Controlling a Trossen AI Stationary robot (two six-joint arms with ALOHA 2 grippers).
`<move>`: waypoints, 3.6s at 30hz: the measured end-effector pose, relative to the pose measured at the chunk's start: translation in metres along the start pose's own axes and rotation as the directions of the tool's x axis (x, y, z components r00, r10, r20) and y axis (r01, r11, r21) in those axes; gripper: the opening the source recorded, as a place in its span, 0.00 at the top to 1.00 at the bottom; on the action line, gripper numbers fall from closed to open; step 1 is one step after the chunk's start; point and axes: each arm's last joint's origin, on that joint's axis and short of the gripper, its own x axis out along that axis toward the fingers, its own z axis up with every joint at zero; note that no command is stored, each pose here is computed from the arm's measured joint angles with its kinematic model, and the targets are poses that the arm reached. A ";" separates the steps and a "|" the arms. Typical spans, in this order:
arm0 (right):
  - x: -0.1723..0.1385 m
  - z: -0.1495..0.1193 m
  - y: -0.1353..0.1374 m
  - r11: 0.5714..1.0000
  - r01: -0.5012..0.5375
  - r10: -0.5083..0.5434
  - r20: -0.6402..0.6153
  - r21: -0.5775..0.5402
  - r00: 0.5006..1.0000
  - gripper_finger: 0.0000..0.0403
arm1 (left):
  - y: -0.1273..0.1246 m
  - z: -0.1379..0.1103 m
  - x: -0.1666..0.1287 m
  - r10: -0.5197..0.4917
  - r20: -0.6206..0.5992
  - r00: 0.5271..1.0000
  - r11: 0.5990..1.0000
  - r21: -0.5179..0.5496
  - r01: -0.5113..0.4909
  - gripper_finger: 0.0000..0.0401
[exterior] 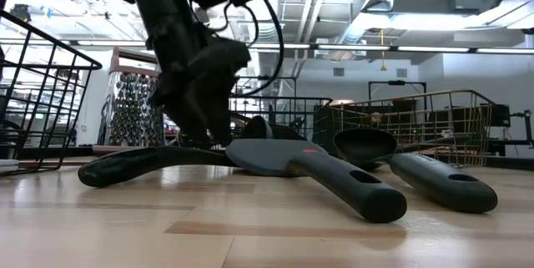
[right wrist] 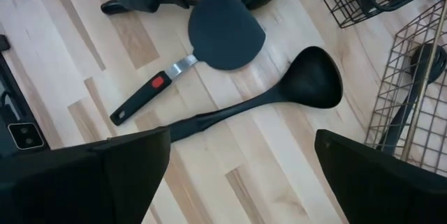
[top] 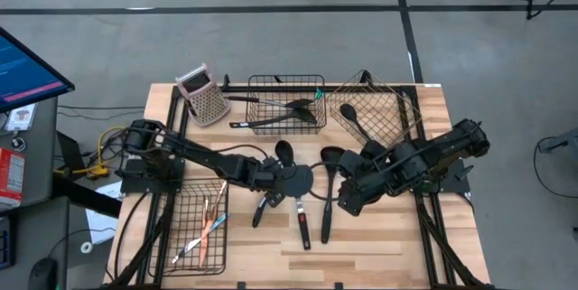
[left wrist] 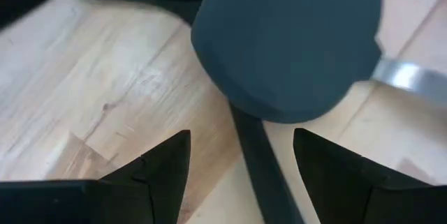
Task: Pick & Place Kitchen Items
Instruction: Put the left black ladle into the top right wire basket
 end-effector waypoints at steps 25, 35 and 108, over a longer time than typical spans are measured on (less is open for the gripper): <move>-0.001 -0.002 0.002 1.000 0.005 -0.005 0.021 -0.009 1.000 0.23 | 0.002 -0.002 0.015 -0.077 -0.146 0.986 0.997 -0.004 0.077 0.96; -0.011 -0.007 -0.001 1.000 -0.011 0.010 0.052 0.009 0.999 0.23 | 0.005 0.011 -0.027 -0.175 -0.072 0.982 0.984 -0.035 0.173 0.98; 0.043 0.160 -0.011 0.857 -0.486 0.476 0.625 -0.171 0.619 0.81 | 0.054 0.067 -0.270 -0.458 0.879 0.133 0.814 0.355 0.460 0.97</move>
